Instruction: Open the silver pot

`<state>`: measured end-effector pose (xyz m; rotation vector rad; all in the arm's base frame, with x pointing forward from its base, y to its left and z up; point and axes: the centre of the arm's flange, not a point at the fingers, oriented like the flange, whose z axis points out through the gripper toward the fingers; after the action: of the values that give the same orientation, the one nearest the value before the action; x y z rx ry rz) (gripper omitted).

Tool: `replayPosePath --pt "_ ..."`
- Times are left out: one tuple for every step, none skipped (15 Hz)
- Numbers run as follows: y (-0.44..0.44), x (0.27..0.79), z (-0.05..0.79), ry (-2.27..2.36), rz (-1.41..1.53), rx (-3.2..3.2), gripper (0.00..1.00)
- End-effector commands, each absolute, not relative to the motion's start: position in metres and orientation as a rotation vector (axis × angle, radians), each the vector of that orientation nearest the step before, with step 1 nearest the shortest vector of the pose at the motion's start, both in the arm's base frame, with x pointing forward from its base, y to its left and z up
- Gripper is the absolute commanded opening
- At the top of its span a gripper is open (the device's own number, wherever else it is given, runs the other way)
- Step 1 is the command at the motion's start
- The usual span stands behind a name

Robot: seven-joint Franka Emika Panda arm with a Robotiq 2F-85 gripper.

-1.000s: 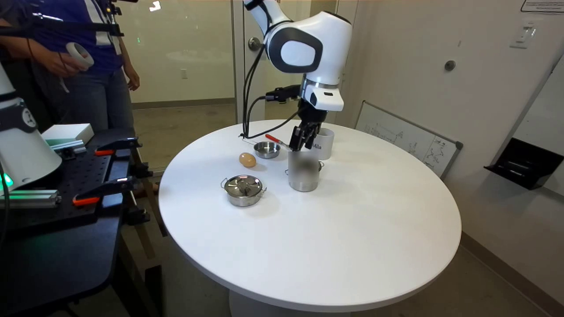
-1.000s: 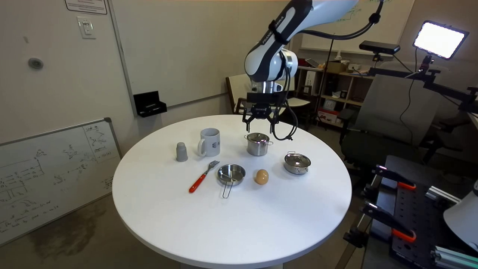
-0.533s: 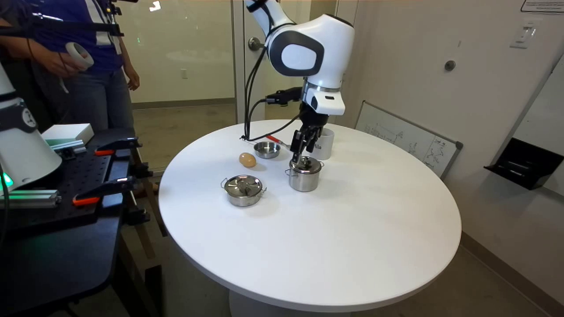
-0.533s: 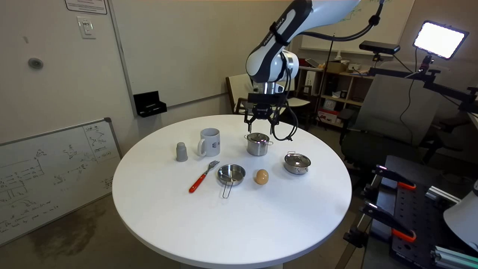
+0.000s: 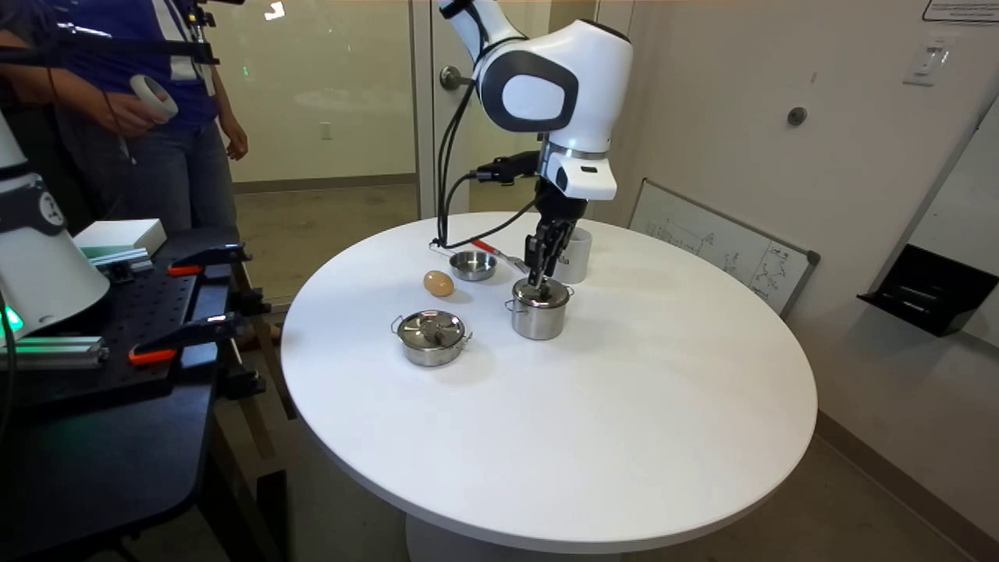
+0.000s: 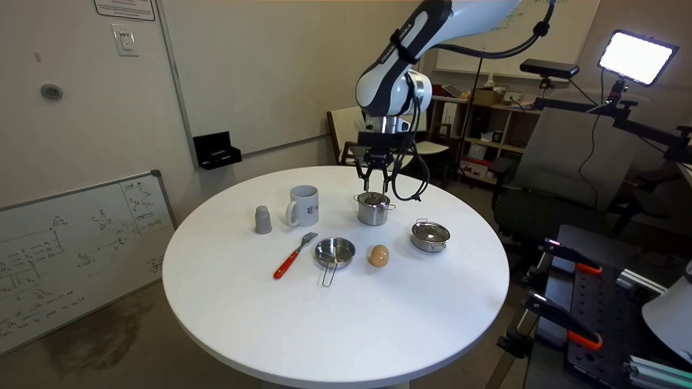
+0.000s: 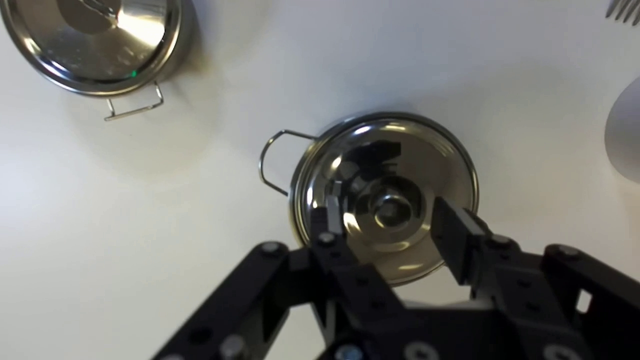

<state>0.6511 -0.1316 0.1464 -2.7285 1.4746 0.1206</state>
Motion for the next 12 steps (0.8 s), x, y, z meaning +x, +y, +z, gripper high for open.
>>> replayPosePath --pt "-0.127 0.666 0.147 1.461 0.102 -2.711 0.48" --pt "-0.126 0.668 0.148 1.456 0.101 -2.711 0.45" --pt "-0.124 0.669 0.148 1.452 0.099 -2.711 0.45" --pt "-0.123 0.671 0.148 1.448 0.100 -2.711 0.44" --pt "-0.122 0.672 0.148 1.445 0.102 -2.711 0.45" --pt "-0.121 0.673 0.147 1.444 0.106 -2.712 0.44" --pt "-0.120 0.673 0.145 1.443 0.109 -2.713 0.45" --pt "-0.120 0.673 0.143 1.444 0.116 -2.711 0.46" --pt "-0.119 0.672 0.141 1.446 0.123 -2.711 0.46" --pt "-0.120 0.671 0.138 1.453 0.130 -2.710 0.53" --pt "-0.121 0.669 0.138 1.459 0.131 -2.708 0.54" --pt "-0.123 0.668 0.138 1.463 0.130 -2.705 0.56"
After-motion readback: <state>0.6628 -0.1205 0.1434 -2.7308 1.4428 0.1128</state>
